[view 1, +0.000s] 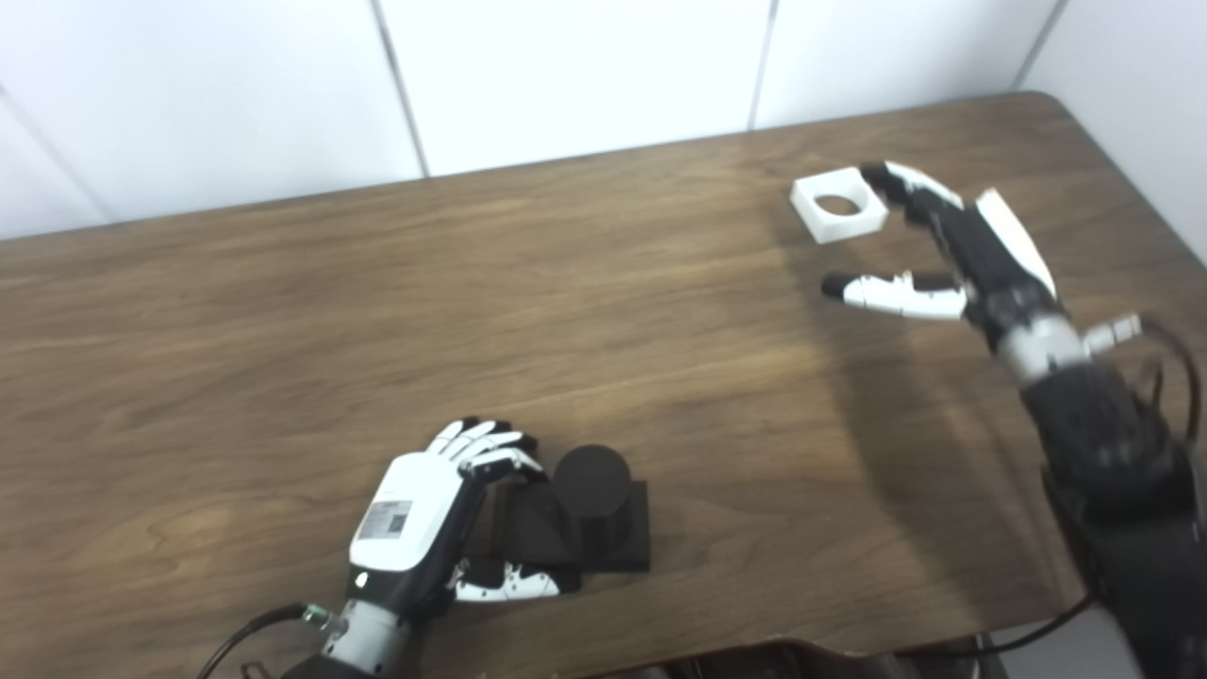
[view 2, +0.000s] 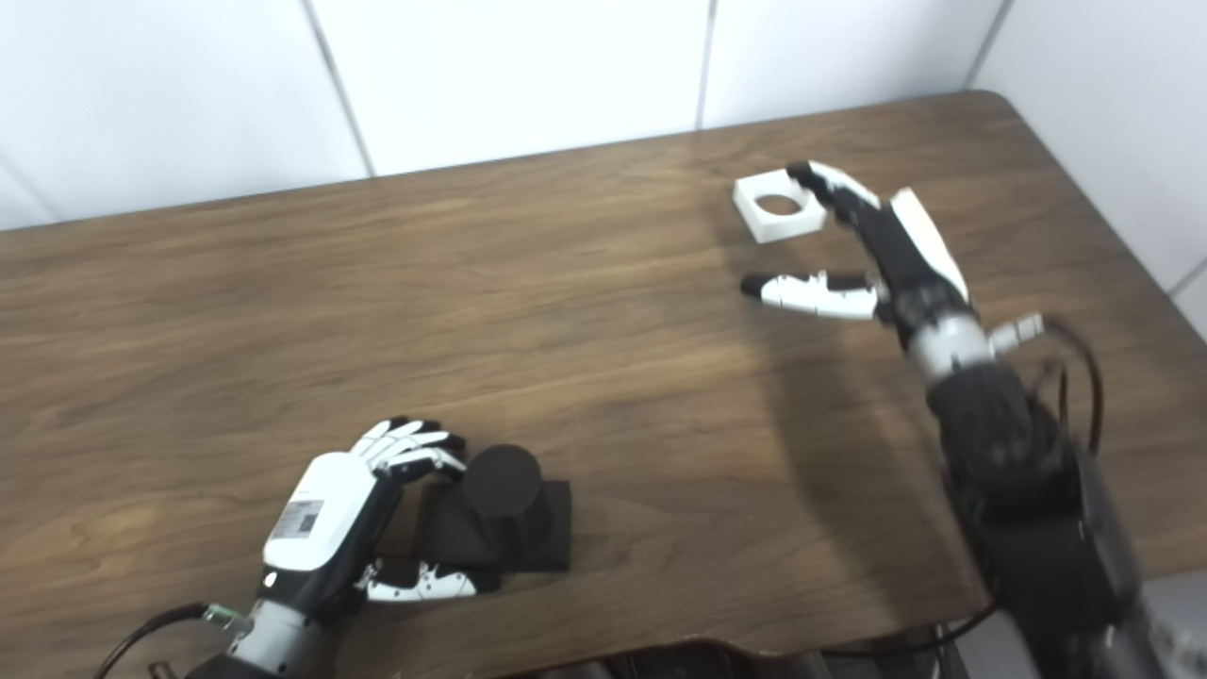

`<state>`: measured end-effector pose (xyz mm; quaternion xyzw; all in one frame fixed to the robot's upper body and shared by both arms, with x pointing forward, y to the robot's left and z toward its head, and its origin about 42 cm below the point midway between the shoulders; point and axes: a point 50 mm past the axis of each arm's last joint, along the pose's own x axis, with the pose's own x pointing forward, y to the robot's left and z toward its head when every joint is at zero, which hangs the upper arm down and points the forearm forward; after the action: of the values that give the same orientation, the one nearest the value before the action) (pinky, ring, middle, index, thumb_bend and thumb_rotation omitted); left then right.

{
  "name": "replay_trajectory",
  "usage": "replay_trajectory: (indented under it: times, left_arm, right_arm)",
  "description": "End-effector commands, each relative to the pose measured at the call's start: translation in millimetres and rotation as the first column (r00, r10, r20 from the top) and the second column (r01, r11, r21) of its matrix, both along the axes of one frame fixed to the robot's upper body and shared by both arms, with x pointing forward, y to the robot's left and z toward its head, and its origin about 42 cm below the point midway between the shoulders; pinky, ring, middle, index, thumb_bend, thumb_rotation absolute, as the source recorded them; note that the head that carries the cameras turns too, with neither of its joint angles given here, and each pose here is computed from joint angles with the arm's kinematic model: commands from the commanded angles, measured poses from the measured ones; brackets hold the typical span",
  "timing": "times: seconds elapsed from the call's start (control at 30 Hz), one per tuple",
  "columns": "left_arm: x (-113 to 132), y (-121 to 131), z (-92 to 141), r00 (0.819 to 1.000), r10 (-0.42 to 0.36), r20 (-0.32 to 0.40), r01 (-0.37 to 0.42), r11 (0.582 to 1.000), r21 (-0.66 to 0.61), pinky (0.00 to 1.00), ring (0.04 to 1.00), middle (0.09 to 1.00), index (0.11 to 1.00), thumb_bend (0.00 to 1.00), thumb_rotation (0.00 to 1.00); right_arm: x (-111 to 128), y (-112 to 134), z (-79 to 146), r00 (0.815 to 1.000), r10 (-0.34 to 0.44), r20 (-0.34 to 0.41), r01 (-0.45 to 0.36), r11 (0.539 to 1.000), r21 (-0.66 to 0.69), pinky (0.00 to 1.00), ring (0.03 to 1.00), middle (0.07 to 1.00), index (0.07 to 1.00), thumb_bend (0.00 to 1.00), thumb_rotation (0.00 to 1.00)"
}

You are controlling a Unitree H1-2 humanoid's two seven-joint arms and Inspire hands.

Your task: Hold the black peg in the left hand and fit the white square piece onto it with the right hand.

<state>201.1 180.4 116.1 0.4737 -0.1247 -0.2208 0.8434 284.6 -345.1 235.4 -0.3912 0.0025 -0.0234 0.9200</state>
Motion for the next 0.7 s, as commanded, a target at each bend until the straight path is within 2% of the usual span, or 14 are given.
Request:
replay_trajectory:
  times: [0.0,0.17,0.37,0.67]
  left_arm:
    - [-0.2,6.3,-3.2,1.0,0.002,-0.024,-0.001,0.999,0.04,0.92,0.86,0.792,0.49,0.5,0.06]
    - [-0.7,6.6,-3.0,1.0,0.005,-0.025,-0.004,0.999,0.04,0.92,0.853,0.788,0.49,0.5,0.06]
    - [-1.5,4.5,-3.4,0.999,0.005,-0.032,-0.003,0.999,0.051,0.91,0.843,0.775,0.49,0.5,0.06]
    - [-5.7,-1.3,-1.8,1.0,0.001,-0.031,0.001,0.999,0.048,0.9,0.826,0.76,0.49,0.5,0.06]
  right_arm:
    - [16.9,-6.2,21.5,0.999,0.014,0.042,-0.01,0.995,-0.1,0.94,0.98,0.968,0.855,0.78,0.21]
    - [51.3,-16.9,36.0,0.999,0.005,0.032,0.001,0.979,-0.204,0.98,1.0,0.999,0.848,0.91,0.14]
    - [92.0,-22.5,43.9,1.0,0.013,0.006,-0.01,0.928,-0.373,0.92,1.0,1.0,0.871,0.97,0.15]
    - [129.4,-19.3,49.0,0.998,0.02,-0.053,-0.045,0.852,-0.521,0.99,1.0,1.0,0.883,0.92,0.14]
